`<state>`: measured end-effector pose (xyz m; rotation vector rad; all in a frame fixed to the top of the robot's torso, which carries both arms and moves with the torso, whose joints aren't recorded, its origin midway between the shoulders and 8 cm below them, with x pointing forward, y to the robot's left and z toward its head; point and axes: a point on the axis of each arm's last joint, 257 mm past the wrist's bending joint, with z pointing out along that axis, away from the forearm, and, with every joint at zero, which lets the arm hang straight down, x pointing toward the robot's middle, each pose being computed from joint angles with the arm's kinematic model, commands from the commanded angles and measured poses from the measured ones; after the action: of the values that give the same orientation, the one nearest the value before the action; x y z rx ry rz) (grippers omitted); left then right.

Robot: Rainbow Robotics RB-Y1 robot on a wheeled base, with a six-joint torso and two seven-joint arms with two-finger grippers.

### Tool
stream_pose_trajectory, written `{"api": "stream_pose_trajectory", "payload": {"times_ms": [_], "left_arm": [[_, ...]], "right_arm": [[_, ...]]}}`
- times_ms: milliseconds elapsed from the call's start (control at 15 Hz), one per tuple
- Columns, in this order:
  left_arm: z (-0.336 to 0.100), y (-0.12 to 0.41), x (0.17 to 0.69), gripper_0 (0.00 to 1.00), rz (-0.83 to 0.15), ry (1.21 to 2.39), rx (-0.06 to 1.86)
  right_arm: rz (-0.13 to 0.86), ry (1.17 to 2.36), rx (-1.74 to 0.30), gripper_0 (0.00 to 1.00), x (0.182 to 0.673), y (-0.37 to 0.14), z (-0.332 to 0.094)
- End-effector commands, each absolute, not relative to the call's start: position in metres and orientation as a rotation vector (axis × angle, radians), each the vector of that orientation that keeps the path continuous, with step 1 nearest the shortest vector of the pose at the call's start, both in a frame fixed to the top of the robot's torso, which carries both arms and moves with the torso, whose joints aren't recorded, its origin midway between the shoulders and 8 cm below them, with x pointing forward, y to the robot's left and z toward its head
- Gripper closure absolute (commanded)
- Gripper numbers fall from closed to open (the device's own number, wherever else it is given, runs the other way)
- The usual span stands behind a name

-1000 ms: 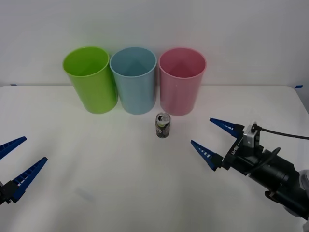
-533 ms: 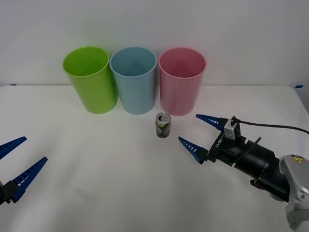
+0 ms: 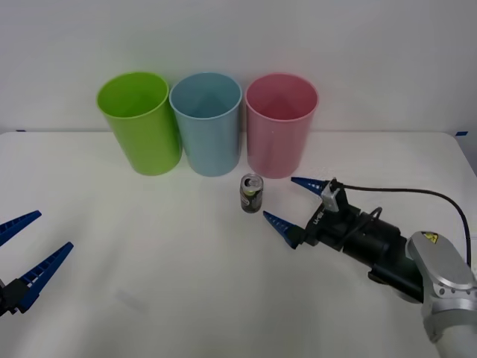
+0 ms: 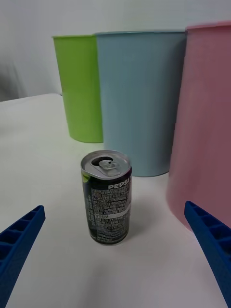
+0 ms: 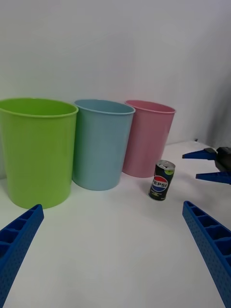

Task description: Grasp the object on the table and drop it into the matching bin: aluminum can to the light blue bin, PET bottle to the pink bin.

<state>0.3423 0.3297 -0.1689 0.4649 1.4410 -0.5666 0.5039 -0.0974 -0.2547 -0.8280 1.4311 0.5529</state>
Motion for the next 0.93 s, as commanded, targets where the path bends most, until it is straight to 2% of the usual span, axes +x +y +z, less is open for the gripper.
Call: {"api": "stream_pose_trajectory", "payload": {"times_ms": [67,200,400,933], "left_arm": [[-0.169,0.33,0.342,0.0,-0.567,1.441,0.465],[-0.169,0.33,0.342,0.0,-0.567,1.441,0.465],[-0.169,0.33,0.342,0.0,-0.567,1.441,0.465],[-0.169,0.33,0.342,0.0,-0.567,1.441,0.465]], "right_arm": [[0.533,1.449,-0.844,0.0,0.507,-0.089,-0.265],[0.541,1.466,-0.849,0.0,0.512,-0.081,-0.273],[0.479,1.48,-0.852,0.0,0.524,-0.073,-0.279],[0.459,1.529,-0.845,0.0,0.547,-0.045,-0.295]]}}
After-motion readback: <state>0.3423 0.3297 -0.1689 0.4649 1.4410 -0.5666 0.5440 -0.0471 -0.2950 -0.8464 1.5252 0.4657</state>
